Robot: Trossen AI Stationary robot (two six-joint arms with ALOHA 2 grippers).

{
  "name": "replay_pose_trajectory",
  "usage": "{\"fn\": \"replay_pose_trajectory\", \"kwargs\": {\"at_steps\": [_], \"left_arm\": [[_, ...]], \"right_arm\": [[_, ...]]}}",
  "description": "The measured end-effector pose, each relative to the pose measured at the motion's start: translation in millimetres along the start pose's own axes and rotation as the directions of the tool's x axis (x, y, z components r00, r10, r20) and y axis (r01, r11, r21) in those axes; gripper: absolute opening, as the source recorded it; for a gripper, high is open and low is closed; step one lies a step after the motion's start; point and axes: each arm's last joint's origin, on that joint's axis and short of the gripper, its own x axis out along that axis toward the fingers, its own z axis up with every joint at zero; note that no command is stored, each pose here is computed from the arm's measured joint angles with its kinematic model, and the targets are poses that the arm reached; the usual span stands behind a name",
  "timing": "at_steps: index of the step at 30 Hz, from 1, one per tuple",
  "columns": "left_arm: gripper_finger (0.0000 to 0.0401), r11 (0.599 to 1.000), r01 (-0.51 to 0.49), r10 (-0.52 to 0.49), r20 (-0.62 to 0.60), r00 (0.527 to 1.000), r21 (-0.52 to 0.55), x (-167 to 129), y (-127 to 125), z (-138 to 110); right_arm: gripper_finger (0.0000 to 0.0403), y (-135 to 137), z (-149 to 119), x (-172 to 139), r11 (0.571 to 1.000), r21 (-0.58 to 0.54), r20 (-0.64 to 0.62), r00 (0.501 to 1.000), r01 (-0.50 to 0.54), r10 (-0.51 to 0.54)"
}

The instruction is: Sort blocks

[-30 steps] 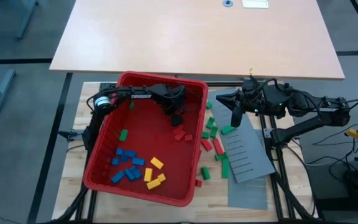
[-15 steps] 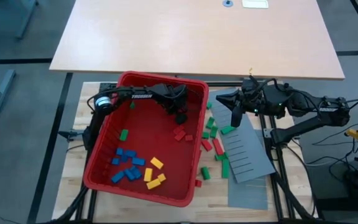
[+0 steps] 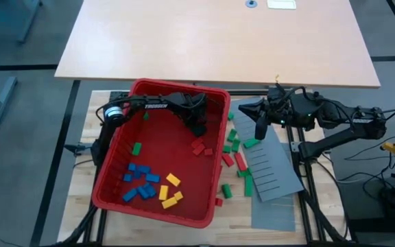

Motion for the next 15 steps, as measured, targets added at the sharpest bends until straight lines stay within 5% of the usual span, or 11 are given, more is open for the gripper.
{"fn": "replay_pose_trajectory", "kwargs": {"at_steps": [3, 15], "left_arm": [[0.0105, 1.0, 0.007, -0.007, 0.0, 1.0, 0.012, 0, 0, 0], [0.0107, 0.997, 0.001, 0.005, -0.07, 0.998, 0.083, -16, -12, -13]], "right_arm": [[0.0, 0, 0, 0, 1.0, 0.0, 0.002, 1.0, 0.005, -0.005], [0.0, -1, 0, 0, 1.0, 0.0, 0.009, 1.0, 0.021, -0.021]]}}
